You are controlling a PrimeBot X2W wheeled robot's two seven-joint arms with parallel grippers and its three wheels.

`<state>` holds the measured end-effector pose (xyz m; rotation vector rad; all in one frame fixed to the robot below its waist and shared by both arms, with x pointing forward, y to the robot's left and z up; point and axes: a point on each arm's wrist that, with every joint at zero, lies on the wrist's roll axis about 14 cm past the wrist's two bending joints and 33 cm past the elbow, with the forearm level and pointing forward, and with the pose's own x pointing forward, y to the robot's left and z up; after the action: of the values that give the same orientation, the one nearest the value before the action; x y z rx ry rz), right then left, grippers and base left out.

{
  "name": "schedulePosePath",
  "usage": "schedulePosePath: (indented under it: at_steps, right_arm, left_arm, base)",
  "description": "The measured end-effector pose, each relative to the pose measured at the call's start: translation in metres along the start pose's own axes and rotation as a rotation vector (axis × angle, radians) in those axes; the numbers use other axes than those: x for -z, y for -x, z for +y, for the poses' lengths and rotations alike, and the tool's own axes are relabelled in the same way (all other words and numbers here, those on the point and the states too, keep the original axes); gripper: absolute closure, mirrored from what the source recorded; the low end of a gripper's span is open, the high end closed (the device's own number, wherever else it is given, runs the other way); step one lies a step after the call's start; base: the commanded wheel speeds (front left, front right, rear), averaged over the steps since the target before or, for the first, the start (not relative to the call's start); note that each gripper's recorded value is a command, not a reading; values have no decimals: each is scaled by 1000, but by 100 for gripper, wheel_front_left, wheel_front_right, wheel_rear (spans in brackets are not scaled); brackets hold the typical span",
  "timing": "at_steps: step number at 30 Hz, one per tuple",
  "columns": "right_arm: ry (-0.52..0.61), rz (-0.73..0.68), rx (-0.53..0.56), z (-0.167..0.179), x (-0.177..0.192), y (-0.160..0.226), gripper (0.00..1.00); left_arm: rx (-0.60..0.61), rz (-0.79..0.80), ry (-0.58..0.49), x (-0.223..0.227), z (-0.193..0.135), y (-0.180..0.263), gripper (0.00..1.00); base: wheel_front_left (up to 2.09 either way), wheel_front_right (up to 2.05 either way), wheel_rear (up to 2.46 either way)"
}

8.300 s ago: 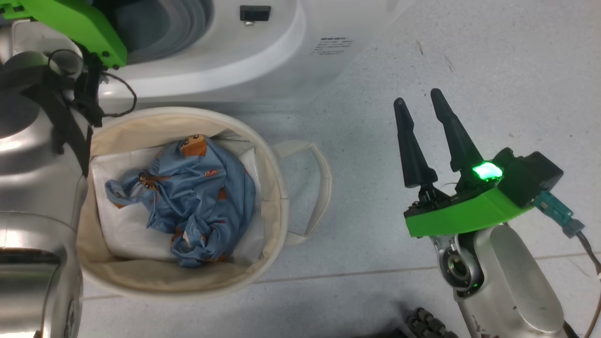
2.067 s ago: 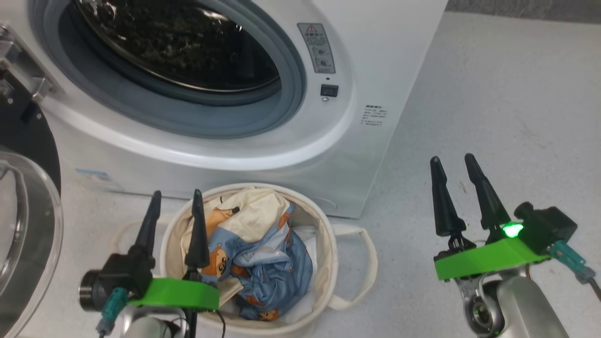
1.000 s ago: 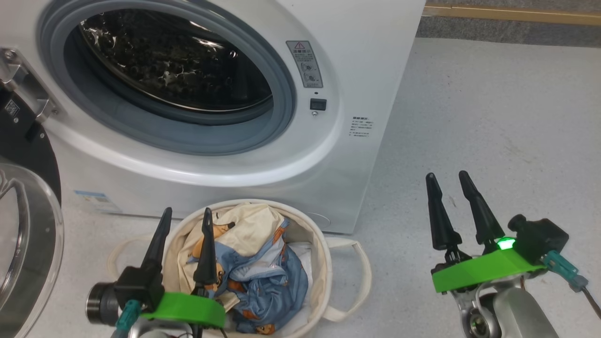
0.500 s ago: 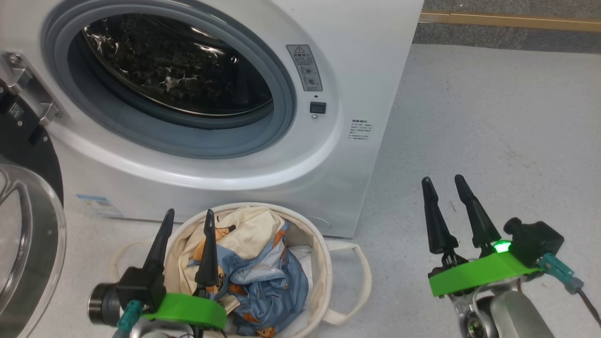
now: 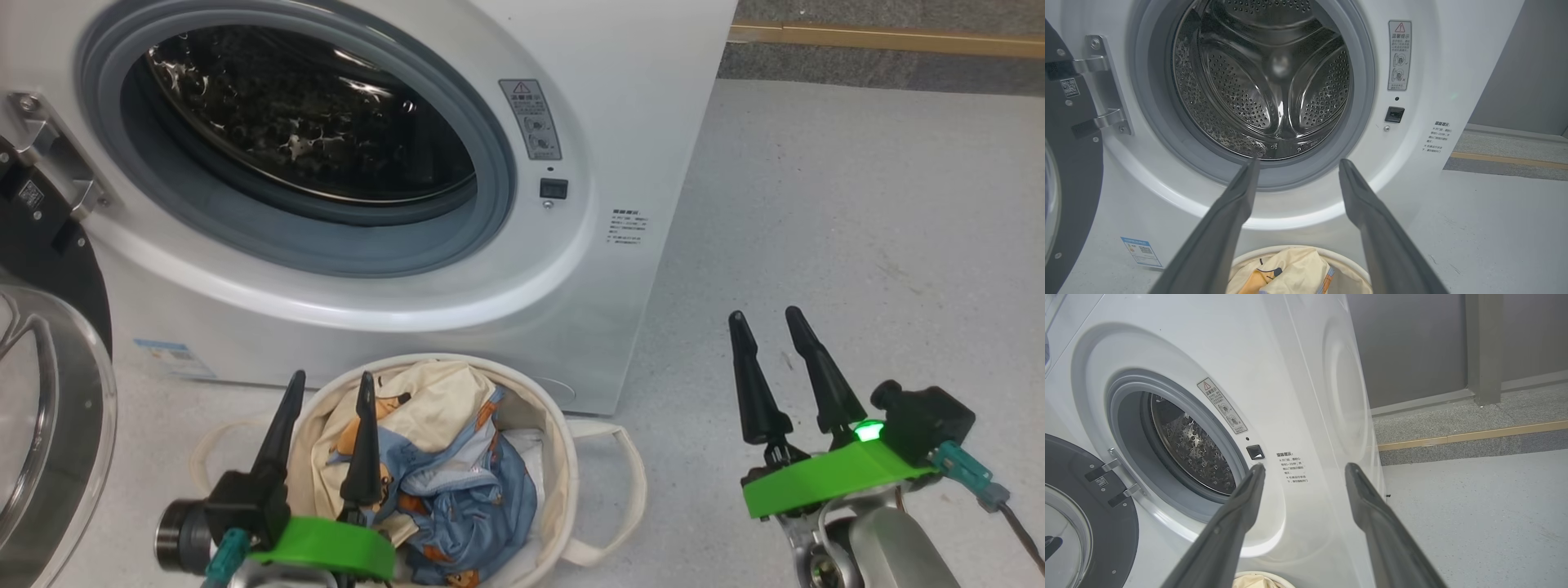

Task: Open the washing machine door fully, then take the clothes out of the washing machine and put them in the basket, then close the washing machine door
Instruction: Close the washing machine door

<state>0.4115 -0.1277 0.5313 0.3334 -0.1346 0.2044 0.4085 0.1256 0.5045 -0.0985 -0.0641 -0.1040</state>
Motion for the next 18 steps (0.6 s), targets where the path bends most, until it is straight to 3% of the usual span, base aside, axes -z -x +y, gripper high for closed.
schedulePosePath:
  at_steps: [11, 18]
  right_arm:
    - [-5, 21, 6, -3, 8, -2, 0]
    - [-6, 27, 11, -5, 11, -3, 0]
  left_arm:
    - [-20, 40, 39, 14, 5, 1, 0]
    - [-24, 44, 52, 15, 6, -1, 0]
  base:
    - [-3, 2, 1]
    - [-100, 46, 54]
